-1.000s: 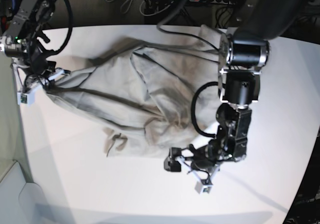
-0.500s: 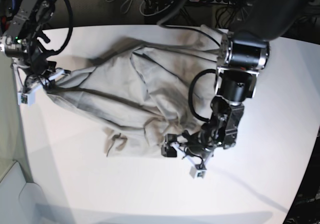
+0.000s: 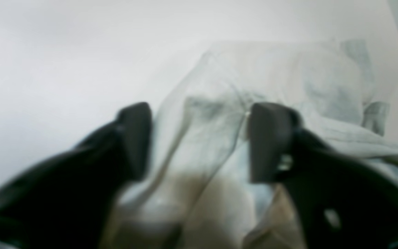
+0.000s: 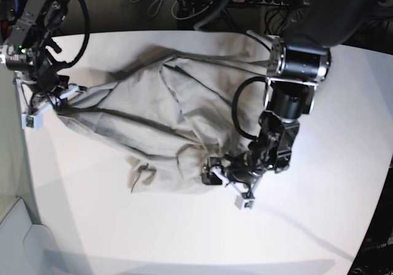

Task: Layout the t-shirt on the table in an organized manner, then fold the t-shirt properly
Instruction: 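Release with the left gripper and grasp the t-shirt hem lower down, then pull the hem with the left gripper away from the right gripper, then release the fabric and move the right gripper to the t-shirt corner, then grasp the corner with the right gripper and pull it outward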

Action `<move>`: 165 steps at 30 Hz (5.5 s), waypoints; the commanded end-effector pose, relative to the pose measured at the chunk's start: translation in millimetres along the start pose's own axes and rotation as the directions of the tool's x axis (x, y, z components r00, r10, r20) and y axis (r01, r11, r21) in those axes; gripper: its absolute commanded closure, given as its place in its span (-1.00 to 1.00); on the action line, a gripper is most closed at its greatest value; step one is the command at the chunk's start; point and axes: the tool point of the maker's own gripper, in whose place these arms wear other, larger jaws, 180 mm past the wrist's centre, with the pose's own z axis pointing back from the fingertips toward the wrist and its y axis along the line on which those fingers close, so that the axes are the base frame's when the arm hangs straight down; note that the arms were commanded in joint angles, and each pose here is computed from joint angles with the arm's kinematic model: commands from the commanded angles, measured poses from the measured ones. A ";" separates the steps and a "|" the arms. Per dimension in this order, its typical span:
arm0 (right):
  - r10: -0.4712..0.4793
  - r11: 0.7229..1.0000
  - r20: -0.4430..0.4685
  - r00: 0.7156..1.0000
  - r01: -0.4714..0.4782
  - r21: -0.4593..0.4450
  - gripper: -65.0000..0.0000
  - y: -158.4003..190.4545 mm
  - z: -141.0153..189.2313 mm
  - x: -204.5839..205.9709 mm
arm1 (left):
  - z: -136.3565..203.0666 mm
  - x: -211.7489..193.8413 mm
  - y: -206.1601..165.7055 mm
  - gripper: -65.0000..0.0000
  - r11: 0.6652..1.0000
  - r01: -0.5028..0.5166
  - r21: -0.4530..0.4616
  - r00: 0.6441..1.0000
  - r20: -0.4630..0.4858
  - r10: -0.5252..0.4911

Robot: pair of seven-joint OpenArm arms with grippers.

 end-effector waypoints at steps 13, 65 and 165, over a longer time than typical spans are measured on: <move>0.010 1.000 0.049 0.999 -0.010 -0.003 1.00 -1.1 3.7 13.6 | 20.3 13.0 45.1 0.99 0.997 0.014 0.081 1.000 -0.007 -0.014; -0.227 0.965 0.018 0.974 0.228 -0.130 1.00 -54.8 11.0 -9.1 | 239.0 -9.3 258.8 0.99 0.825 -0.351 0.444 0.920 0.329 0.214; -0.159 0.939 0.331 0.930 0.039 0.341 1.00 118.3 -153.3 234.0 | 247.6 -75.5 257.8 0.99 0.801 -0.342 0.492 0.938 0.233 0.258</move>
